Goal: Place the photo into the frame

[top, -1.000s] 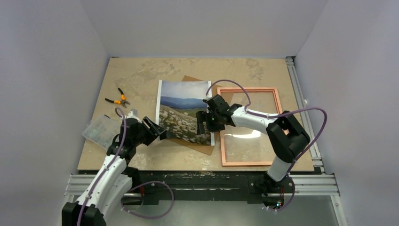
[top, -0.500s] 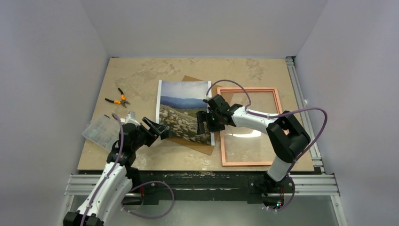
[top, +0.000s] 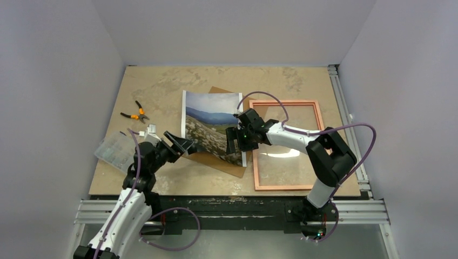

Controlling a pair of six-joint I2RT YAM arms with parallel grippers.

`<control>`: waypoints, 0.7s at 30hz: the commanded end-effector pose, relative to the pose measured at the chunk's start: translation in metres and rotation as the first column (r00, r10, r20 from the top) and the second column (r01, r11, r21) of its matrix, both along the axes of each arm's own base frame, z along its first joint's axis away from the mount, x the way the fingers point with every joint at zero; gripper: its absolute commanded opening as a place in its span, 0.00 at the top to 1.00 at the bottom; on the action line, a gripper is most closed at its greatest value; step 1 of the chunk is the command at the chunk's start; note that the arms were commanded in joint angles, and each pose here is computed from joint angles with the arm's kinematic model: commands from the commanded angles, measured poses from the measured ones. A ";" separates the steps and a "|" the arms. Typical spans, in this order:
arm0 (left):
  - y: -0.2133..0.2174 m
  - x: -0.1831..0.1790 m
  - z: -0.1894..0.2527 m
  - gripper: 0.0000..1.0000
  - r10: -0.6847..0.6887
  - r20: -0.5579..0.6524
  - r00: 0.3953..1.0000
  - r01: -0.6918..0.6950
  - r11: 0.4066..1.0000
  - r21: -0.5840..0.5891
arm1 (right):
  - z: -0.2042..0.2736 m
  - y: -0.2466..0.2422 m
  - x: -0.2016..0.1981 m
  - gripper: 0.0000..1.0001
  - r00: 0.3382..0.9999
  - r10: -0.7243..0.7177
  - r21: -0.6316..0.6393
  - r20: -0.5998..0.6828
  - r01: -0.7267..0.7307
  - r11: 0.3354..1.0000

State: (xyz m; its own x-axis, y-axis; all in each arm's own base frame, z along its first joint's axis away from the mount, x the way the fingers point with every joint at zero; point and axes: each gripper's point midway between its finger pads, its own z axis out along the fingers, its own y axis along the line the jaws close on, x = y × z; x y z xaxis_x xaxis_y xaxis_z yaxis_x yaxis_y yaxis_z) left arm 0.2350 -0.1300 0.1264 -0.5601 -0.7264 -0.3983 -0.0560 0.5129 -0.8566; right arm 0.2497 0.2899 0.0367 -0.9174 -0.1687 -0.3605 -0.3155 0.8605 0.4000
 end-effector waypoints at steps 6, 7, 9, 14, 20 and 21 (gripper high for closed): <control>-0.008 0.002 0.025 0.27 -0.046 0.102 0.994 0.049 0.998 -0.034 | -0.057 -0.042 -0.058 0.19 0.973 -0.008 -0.181 -0.231 -0.035 0.983; -0.008 0.002 0.028 0.27 -0.047 0.113 0.992 0.051 0.998 -0.033 | -0.056 -0.042 -0.057 0.19 0.973 -0.008 -0.179 -0.229 -0.034 0.983; -0.008 0.001 0.032 0.28 -0.051 0.136 0.989 0.055 0.998 -0.030 | -0.056 -0.041 -0.058 0.19 0.973 -0.007 -0.178 -0.230 -0.035 0.983; -0.010 -0.002 0.041 0.28 -0.069 0.174 0.982 0.074 0.997 -0.024 | -0.057 -0.041 -0.058 0.19 0.972 -0.008 -0.176 -0.234 -0.034 0.984; -0.009 -0.001 0.031 0.28 -0.071 0.138 0.988 0.072 0.997 -0.003 | -0.058 -0.040 -0.059 0.19 0.972 -0.007 -0.172 -0.235 -0.035 0.984; -0.007 -0.001 0.025 0.28 -0.064 0.110 0.992 0.063 0.998 0.007 | -0.058 -0.040 -0.058 0.19 0.972 -0.007 -0.172 -0.235 -0.034 0.985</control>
